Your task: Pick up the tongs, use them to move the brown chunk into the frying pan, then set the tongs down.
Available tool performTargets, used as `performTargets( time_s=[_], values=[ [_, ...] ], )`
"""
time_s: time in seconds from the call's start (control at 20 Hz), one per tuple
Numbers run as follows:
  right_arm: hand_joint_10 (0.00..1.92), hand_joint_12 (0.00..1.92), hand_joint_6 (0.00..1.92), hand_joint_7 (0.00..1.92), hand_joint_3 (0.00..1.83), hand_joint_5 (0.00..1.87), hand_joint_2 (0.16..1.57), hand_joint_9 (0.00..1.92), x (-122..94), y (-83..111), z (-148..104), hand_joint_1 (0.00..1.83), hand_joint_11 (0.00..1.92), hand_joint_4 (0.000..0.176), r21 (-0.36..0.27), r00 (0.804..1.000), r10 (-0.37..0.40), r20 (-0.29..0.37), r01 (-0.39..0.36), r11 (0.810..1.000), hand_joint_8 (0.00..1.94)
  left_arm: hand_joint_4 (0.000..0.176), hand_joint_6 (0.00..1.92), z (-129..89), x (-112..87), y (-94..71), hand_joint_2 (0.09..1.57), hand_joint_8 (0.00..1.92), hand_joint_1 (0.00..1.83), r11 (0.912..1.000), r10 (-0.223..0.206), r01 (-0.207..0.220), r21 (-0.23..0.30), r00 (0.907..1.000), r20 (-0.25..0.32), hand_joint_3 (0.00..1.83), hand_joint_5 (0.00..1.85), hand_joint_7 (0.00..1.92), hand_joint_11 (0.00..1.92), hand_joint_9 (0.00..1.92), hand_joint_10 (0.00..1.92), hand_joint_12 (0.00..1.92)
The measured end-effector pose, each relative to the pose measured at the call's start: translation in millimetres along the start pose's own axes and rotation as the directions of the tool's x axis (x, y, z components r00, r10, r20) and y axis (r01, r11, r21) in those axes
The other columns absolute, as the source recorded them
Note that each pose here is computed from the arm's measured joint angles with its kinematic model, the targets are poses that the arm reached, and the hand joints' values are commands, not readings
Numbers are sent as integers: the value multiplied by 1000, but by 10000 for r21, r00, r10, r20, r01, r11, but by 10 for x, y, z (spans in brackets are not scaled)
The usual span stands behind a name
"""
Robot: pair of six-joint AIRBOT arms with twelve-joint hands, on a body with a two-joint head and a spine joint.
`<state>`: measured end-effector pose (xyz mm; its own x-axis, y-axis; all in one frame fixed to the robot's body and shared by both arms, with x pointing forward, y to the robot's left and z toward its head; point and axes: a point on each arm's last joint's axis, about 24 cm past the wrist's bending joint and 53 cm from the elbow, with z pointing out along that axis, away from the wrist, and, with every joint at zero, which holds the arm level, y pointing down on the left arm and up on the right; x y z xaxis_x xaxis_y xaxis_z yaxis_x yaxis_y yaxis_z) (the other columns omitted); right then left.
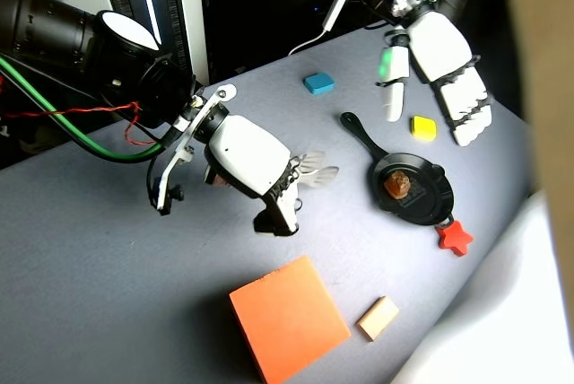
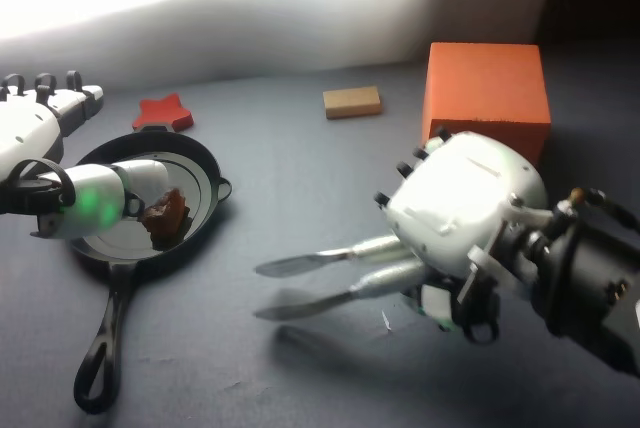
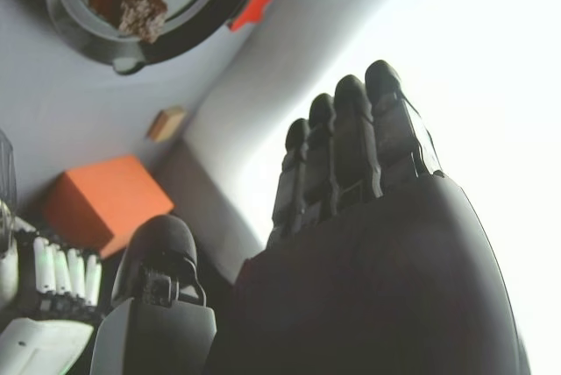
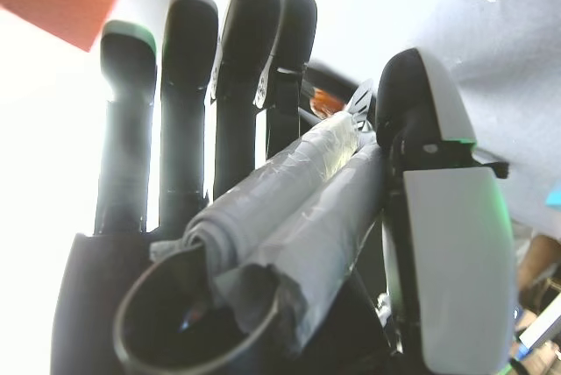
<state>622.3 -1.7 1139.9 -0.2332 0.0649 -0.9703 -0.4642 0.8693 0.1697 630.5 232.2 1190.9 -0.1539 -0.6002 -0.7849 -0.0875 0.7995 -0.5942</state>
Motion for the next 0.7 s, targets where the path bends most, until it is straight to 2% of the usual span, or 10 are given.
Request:
performTargets(
  time_s=[0.15,0.2,0.3,0.4,0.5,0.7],
  values=[
    [1262,1802,526,841,0,779,1204,645,129,-143,-31,662,453,0,373,9998,52,-188,-45,9993,760,0,2,-35,45,-76,1243,3,0,9999,-19,20,151,10000,-95,0,85,128,0,102,3,205],
    [1168,1708,499,833,0,759,1201,647,140,-196,-44,628,431,0,485,9998,-15,-184,24,9988,677,0,0,-48,75,-104,1242,5,0,9998,-24,28,217,9999,-169,0,81,134,0,106,5,205],
    [850,1514,464,760,2,628,1218,617,163,-238,-57,447,338,0,606,9998,-85,-186,97,9981,466,0,1,-61,101,-117,1243,3,0,9997,-53,59,236,9997,-246,0,83,136,0,108,4,226],
    [598,1482,401,651,0,466,1187,475,195,-238,-76,260,121,0,587,9996,-104,-268,119,9982,216,0,0,-61,90,-121,1249,1,0,9997,-58,63,241,9998,-210,1,81,127,0,101,0,174],
    [460,1459,354,546,0,333,1142,361,198,-234,-99,172,10,0,529,9992,-286,-287,301,9981,61,0,1,-59,83,-128,1249,2,0,9996,-121,126,239,9997,-200,0,85,133,0,107,2,205],
    [279,1136,175,268,0,140,1068,166,253,-324,-170,158,0,0,690,9980,-471,-433,500,9964,0,0,4,-58,73,-135,1252,3,0,9996,-114,118,258,9998,-167,0,79,116,0,91,2,170]
  ],
)
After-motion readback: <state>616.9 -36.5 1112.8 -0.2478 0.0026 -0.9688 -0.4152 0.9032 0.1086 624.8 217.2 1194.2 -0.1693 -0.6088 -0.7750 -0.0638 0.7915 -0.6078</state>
